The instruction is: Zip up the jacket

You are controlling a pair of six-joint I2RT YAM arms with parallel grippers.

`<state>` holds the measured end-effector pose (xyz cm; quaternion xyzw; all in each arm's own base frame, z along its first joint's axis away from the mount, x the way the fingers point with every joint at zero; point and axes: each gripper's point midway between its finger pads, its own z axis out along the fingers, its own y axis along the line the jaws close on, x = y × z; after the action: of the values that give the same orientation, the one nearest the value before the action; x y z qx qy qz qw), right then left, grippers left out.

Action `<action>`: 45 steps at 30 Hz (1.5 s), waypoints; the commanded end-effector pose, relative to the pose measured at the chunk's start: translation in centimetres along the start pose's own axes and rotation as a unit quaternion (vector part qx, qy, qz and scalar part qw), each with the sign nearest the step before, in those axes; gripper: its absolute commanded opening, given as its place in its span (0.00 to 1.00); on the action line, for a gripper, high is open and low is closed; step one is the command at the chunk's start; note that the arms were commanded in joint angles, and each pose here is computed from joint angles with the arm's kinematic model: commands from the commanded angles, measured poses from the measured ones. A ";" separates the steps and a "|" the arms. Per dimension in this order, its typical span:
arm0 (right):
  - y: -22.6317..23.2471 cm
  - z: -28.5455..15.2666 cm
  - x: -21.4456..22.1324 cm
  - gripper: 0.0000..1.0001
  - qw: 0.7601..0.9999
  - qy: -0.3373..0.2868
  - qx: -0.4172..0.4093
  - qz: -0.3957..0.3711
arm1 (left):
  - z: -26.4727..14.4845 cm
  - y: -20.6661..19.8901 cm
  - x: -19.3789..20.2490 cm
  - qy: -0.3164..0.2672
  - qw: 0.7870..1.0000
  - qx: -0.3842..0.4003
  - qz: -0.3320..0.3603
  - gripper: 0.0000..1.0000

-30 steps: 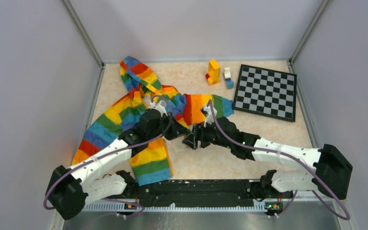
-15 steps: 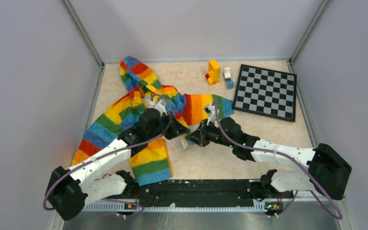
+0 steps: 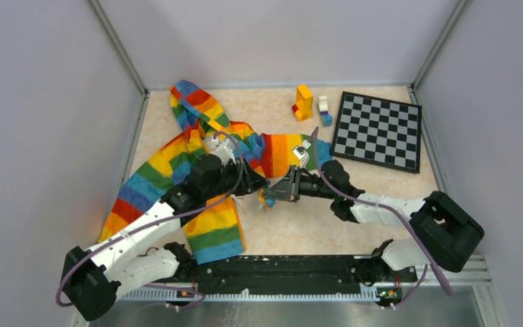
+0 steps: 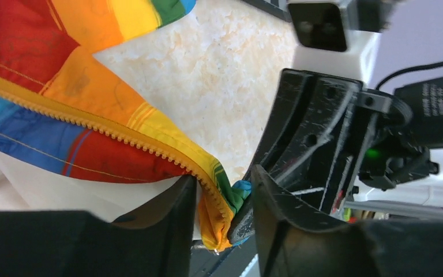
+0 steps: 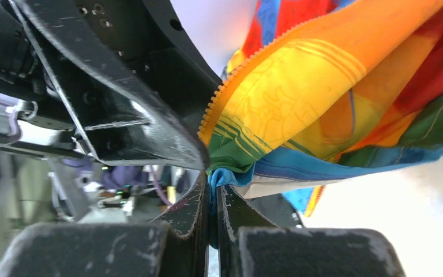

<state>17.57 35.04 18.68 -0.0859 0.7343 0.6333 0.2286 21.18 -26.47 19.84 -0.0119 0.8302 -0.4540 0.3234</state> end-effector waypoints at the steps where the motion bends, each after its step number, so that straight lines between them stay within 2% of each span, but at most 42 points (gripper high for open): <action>1: 2.6 -0.9 0.5 0.00 0.990 0.023 -0.064 0.122 | -1.1 -1.6 -1.7 -0.039 0.997 0.032 0.057 0.47; 4: 2.8 -1.2 0.1 0.00 0.980 0.015 -0.087 0.176 | -1.6 -2.0 -1.5 -0.043 0.996 0.049 0.065 0.63; 9: 2.4 -1.1 -0.4 0.00 0.970 0.008 -0.115 0.215 | -2.7 -2.9 -1.2 -0.043 0.993 0.074 0.077 0.78; 19: 1.5 -1.6 -1.0 0.00 0.962 -0.011 -0.168 0.214 | -4.4 -0.3 2.2 -0.009 0.998 0.055 0.039 0.81; 22: 0.2 -1.5 -1.1 0.00 0.965 -0.010 -0.161 0.207 | -5.1 2.1 3.4 0.006 0.999 0.004 0.041 0.82; 28: -1.5 -2.0 -1.7 0.00 0.975 -0.019 -0.148 0.165 | -8.2 6.7 7.5 0.088 0.990 -0.103 0.025 0.87; 30: -1.8 -1.7 -1.7 0.00 0.977 -0.012 -0.146 0.154 | -8.7 7.3 9.8 0.149 0.982 -0.120 -0.002 0.80; 32: -2.1 -1.6 -1.6 0.00 0.979 -0.010 -0.144 0.144 | -9.3 8.3 11.7 0.210 0.965 -0.155 -0.030 0.69; 35: -2.4 -1.3 -1.5 0.00 0.980 -0.007 -0.145 0.133 | -9.9 9.2 13.0 0.274 0.938 -0.207 -0.048 0.60; 40: -3.1 -1.3 -1.1 0.00 0.982 -0.006 -0.138 0.130 | -8.8 10.4 13.5 0.309 0.909 -0.266 -0.084 0.49; 45: -3.3 -1.7 -0.7 0.00 0.984 -0.007 -0.133 0.121 | -7.2 11.5 14.3 0.336 0.885 -0.301 -0.113 0.44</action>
<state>19.57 33.32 12.65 0.0560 0.7023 0.7069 0.0630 8.51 -17.83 6.16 -0.0322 0.9794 -0.1981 -0.0239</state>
